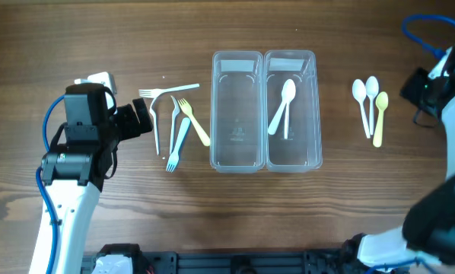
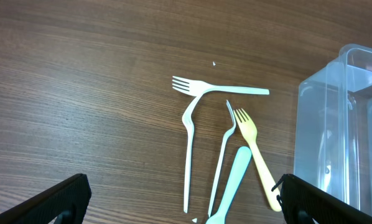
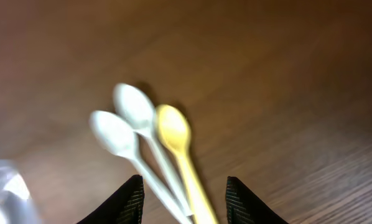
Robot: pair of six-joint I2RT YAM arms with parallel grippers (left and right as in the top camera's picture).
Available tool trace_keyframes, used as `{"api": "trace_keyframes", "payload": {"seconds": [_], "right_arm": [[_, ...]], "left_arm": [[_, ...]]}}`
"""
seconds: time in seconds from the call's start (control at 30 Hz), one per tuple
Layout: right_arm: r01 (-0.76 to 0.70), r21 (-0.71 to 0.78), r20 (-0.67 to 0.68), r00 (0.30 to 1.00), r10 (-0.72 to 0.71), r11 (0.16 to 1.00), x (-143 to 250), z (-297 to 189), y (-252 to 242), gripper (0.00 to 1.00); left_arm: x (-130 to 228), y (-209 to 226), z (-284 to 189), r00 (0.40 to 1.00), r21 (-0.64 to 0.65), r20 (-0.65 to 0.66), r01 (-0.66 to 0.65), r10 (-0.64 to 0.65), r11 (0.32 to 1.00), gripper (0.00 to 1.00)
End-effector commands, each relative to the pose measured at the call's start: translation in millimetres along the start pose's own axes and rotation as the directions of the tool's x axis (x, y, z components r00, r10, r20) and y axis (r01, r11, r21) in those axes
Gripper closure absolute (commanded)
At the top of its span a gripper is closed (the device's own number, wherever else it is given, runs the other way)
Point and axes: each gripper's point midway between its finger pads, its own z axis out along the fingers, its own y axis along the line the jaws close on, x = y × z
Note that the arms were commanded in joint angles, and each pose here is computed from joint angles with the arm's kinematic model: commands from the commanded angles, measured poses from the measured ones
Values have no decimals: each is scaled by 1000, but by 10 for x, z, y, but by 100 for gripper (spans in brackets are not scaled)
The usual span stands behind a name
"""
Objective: Pack container
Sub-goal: 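Grasp the yellow spoon with the right gripper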
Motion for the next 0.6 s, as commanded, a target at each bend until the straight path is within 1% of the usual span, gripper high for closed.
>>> {"api": "trace_keyframes", "payload": {"seconds": [0.0, 0.2, 0.4, 0.47, 0.57], "right_arm": [[-2, -13, -131, 991, 0, 1000, 259, 351, -39, 57], [73, -16, -231, 970, -75, 997, 499, 722, -17, 57], [126, -27, -283, 950, -128, 992, 654, 965, 7, 61], [127, -28, -306, 943, -129, 992, 718, 1016, 13, 67], [182, -34, -317, 931, -184, 983, 777, 1054, 97, 67]], "left_arm": [[-98, 11, -41, 1000, -5, 25, -16, 16, 1000, 0], [-98, 11, -41, 1000, -5, 25, -16, 16, 1000, 0], [-98, 11, -41, 1000, -5, 25, -16, 16, 1000, 0], [-98, 11, -41, 1000, -5, 25, -16, 16, 1000, 0], [-98, 11, -41, 1000, -5, 25, -16, 16, 1000, 0]]}}
